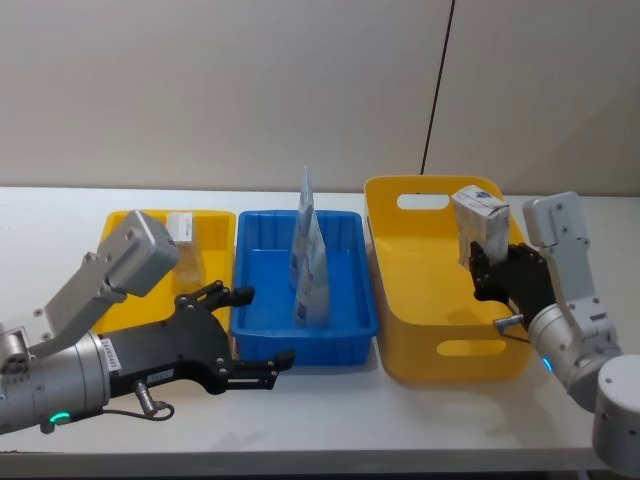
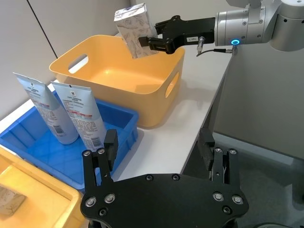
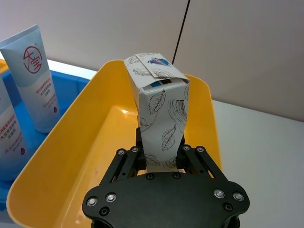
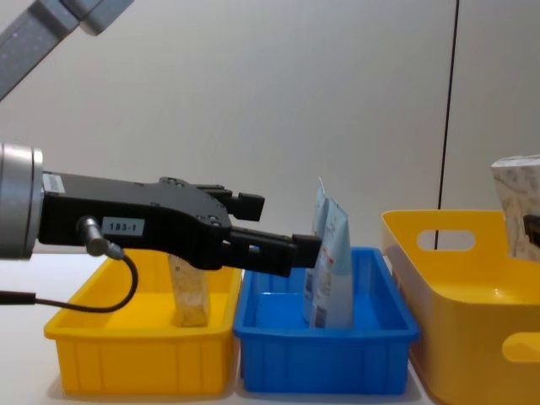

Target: Bimanual collaborative sorting of washing and personal care products

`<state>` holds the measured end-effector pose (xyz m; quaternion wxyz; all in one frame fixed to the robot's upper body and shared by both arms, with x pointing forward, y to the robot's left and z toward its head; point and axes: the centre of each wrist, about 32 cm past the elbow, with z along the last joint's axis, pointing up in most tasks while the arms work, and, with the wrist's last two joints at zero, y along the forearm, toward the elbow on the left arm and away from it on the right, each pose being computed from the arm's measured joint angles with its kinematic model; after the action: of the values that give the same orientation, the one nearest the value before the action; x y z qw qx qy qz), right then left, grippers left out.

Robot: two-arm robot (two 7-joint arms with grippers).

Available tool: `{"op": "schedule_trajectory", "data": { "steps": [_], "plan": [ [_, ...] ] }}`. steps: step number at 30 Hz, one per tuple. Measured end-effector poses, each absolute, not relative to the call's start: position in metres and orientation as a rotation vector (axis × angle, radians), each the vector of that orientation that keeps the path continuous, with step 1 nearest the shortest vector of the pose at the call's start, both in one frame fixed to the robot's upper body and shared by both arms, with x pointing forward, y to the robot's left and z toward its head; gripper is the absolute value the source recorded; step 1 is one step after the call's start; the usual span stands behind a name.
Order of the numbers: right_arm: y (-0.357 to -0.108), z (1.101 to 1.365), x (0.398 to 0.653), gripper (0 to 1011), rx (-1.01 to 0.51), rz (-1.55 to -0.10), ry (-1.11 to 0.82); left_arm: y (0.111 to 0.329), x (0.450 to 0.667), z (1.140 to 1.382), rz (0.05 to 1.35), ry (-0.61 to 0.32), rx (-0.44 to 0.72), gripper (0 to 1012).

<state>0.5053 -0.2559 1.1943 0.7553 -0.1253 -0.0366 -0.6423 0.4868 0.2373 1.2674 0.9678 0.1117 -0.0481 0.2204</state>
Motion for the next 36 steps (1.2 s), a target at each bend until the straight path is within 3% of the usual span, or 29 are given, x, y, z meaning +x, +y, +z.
{"op": "schedule_trajectory", "data": {
  "steps": [6,14,29,36],
  "plan": [
    [-0.2544,1.1945,0.5071,301,-0.277,-1.409,-0.074,0.2373,0.4867,1.2672,0.446,-0.097,0.226,1001],
    [-0.2533,1.1948,0.5083,588,-0.279,-1.416,-0.070,0.2373,0.4867,1.2672,0.445,-0.097,0.226,1002],
    [-0.2522,1.1949,0.5093,990,-0.281,-1.420,-0.067,0.2373,0.4867,1.2672,0.445,-0.097,0.226,1002],
    [-0.2515,1.1955,0.5086,1002,-0.279,-1.413,-0.066,0.2373,0.4867,1.2672,0.445,-0.097,0.226,1001]
  ]
}}
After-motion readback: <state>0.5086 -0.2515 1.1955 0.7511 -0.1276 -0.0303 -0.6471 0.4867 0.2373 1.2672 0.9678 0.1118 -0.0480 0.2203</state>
